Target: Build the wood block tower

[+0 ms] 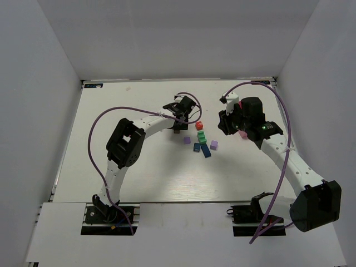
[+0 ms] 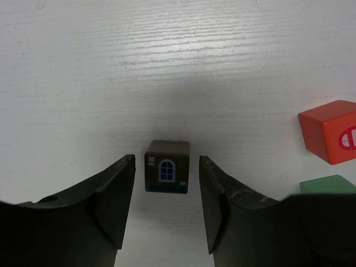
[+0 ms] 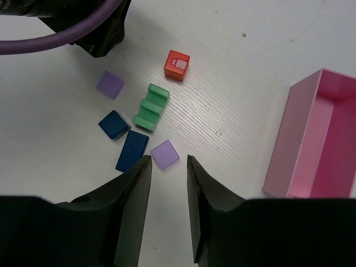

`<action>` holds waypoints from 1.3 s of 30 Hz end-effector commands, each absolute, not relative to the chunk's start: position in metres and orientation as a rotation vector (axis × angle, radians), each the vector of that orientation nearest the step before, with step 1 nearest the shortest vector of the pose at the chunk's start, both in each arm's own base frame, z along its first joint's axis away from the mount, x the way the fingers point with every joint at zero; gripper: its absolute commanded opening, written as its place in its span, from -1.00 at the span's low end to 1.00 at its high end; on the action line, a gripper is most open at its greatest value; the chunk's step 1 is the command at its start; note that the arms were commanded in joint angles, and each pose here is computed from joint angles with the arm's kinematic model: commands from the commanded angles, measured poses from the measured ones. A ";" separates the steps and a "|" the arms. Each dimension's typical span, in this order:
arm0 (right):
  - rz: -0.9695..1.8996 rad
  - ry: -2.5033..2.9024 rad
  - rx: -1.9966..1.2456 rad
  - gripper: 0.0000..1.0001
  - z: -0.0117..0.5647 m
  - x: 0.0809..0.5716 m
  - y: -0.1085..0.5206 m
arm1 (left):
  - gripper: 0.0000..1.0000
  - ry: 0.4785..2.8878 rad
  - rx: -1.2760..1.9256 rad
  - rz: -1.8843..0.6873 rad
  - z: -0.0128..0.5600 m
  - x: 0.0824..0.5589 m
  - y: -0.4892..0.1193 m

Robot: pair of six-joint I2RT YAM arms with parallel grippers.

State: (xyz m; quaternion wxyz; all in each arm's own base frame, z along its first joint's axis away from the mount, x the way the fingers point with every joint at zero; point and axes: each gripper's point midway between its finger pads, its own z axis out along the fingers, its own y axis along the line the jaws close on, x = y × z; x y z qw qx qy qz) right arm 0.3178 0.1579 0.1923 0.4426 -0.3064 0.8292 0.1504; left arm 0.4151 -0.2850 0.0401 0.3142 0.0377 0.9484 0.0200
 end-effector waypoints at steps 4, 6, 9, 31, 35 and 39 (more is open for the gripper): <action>0.377 2.006 -0.754 -0.25 0.204 0.319 0.159 | 0.30 2.465 0.080 0.032 0.057 0.423 -0.292; 0.374 2.006 -0.750 -0.25 0.204 0.320 0.158 | 0.30 2.458 0.089 0.029 0.062 0.423 -0.292; 0.371 2.009 -0.752 -0.25 0.203 0.319 0.158 | 0.33 2.450 0.097 0.016 0.074 0.418 -0.294; 0.353 2.122 -0.966 0.31 0.155 0.345 0.189 | 0.96 2.076 0.507 -0.310 0.208 0.296 -0.222; 0.387 2.143 -0.973 0.31 0.157 0.369 0.216 | 0.96 2.035 0.552 -0.314 0.216 0.294 -0.222; 0.359 2.183 -0.979 0.31 0.147 0.389 0.226 | 0.96 2.002 0.599 -0.279 0.227 0.290 -0.214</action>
